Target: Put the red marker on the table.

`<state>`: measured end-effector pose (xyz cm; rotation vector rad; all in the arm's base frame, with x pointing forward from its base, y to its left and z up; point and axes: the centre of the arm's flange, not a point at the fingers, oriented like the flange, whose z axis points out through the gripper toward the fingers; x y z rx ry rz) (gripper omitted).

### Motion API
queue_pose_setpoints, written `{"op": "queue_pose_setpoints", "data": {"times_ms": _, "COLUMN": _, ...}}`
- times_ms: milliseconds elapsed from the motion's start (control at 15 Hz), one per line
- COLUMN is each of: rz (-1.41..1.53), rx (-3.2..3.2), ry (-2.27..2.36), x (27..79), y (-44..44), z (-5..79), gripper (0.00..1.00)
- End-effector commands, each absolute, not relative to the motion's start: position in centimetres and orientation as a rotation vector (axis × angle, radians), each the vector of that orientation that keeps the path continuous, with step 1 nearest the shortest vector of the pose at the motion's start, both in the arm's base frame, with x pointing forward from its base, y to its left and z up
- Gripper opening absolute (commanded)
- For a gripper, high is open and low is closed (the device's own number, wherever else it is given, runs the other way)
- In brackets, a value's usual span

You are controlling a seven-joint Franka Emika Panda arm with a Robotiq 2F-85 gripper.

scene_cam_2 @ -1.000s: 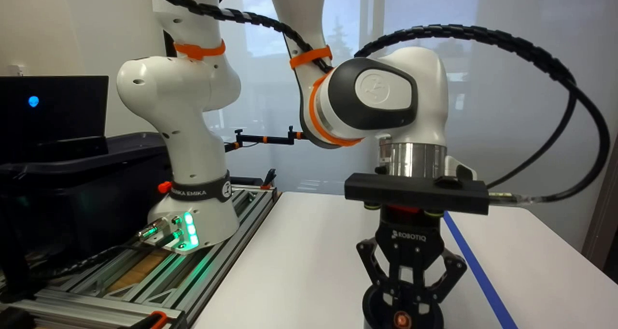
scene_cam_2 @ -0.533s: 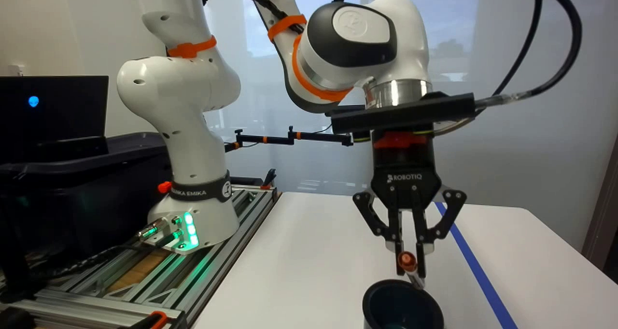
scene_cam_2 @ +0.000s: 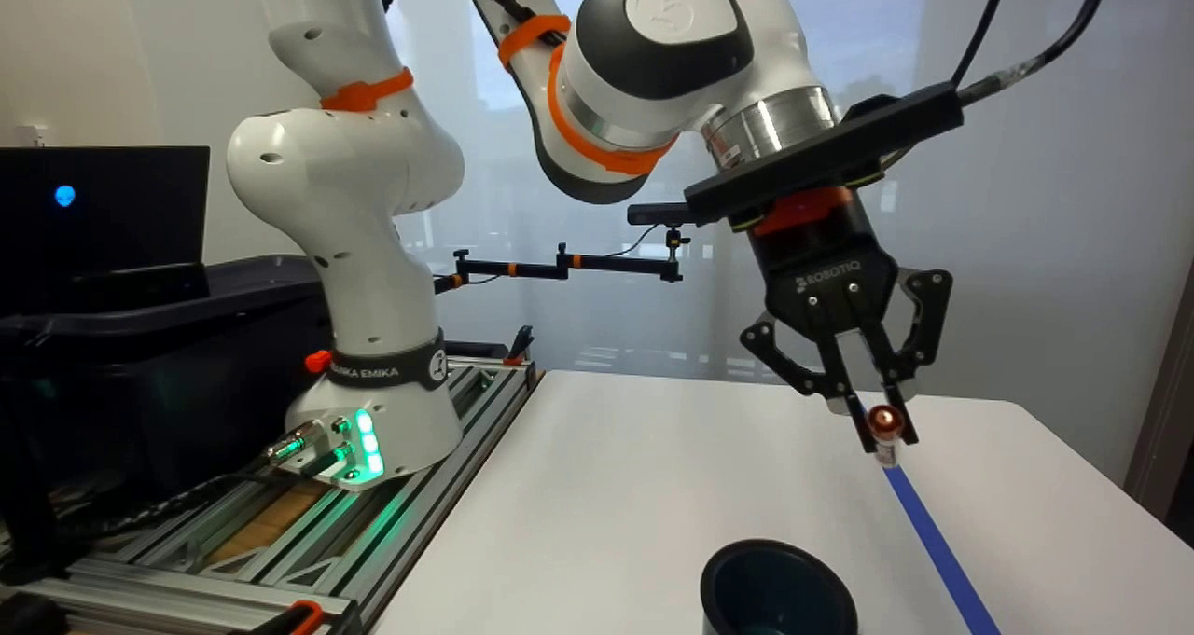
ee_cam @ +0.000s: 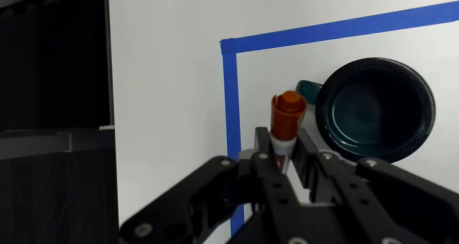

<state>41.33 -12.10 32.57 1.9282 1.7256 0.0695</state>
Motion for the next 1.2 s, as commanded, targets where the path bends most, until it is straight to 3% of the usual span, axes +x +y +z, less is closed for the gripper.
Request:
{"op": "queue_pose_setpoints", "data": {"times_ms": 0, "rz": 0.26, "rx": 1.892, "ry": 1.819, "x": 41.8, "y": -15.8, "z": 31.5, "gripper": 0.05}}
{"op": "queue_pose_setpoints", "data": {"times_ms": 533, "rz": 0.465, "rx": 1.895, "ry": 1.865, "x": 40.8, "y": -18.8, "z": 25.7, "gripper": 0.05}}
{"op": "queue_pose_setpoints", "data": {"times_ms": 1133, "rz": 0.465, "rx": 1.827, "ry": 1.897, "x": 41.2, "y": -19.9, "z": 25.9, "gripper": 0.05}}
